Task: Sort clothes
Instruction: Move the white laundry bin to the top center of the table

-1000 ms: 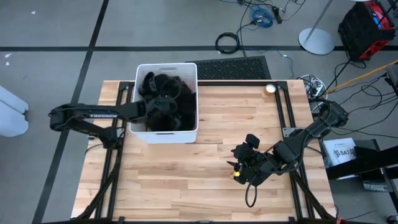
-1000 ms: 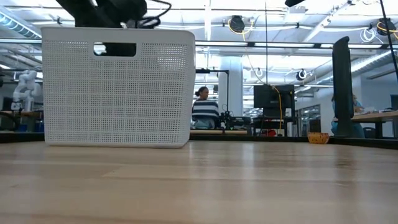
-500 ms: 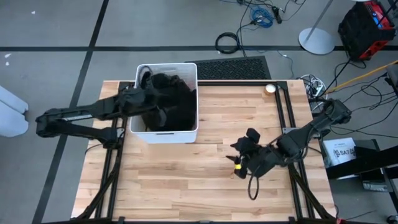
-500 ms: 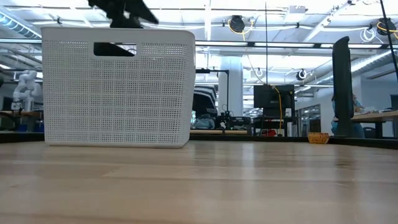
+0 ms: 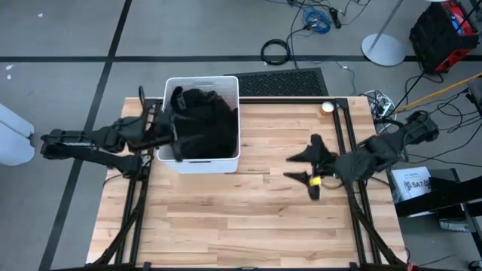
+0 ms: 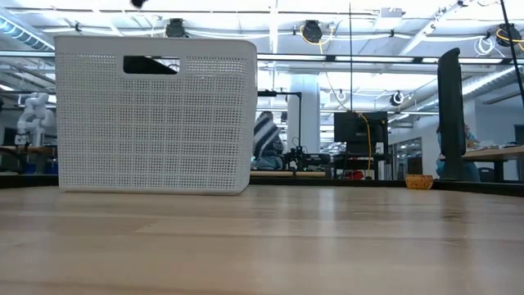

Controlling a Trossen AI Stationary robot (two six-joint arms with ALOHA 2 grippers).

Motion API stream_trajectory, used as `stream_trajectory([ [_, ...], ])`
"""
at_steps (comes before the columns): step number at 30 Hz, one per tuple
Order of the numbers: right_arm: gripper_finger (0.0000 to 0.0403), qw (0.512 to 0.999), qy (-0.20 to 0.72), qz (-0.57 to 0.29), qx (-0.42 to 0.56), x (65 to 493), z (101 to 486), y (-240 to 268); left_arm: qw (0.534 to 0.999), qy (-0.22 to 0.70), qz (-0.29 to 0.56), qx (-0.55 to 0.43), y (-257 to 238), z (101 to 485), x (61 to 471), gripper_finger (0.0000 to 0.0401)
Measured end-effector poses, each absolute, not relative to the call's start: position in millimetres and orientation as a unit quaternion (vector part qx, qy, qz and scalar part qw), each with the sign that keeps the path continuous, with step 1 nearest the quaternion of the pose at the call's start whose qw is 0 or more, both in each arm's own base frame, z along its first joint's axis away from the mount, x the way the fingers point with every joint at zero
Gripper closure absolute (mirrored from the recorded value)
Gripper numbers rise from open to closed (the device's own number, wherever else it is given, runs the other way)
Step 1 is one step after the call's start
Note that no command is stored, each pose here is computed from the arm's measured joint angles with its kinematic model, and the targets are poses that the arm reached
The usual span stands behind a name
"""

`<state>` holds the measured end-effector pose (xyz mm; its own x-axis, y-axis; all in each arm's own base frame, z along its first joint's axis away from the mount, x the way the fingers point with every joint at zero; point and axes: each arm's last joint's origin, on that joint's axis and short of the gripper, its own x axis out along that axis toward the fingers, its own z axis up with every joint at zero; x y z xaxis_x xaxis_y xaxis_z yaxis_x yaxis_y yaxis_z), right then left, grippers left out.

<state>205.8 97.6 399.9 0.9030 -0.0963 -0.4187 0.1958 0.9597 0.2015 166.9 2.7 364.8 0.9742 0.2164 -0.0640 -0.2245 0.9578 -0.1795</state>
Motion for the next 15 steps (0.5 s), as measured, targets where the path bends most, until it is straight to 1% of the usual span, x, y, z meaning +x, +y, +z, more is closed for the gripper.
stream_trajectory([
  [2,0.0190,0.969,0.183,-0.097,0.134,208,406,87,0.974,0.030,0.200,-0.101,5,361,162,0.0084],
  [5,0.0190,0.964,0.173,-0.141,0.147,215,406,71,0.932,0.042,0.341,-0.117,13,354,148,0.0084],
  [8,0.0190,0.957,0.179,-0.168,0.153,222,402,60,0.896,0.079,0.417,-0.128,23,351,136,0.0084],
  [11,0.0190,0.955,0.190,-0.171,0.154,227,399,52,0.860,0.115,0.485,-0.112,39,353,125,0.0084],
  [15,0.0190,0.952,0.197,-0.181,0.147,229,398,46,0.802,0.128,0.573,-0.107,64,357,112,0.0084],
])
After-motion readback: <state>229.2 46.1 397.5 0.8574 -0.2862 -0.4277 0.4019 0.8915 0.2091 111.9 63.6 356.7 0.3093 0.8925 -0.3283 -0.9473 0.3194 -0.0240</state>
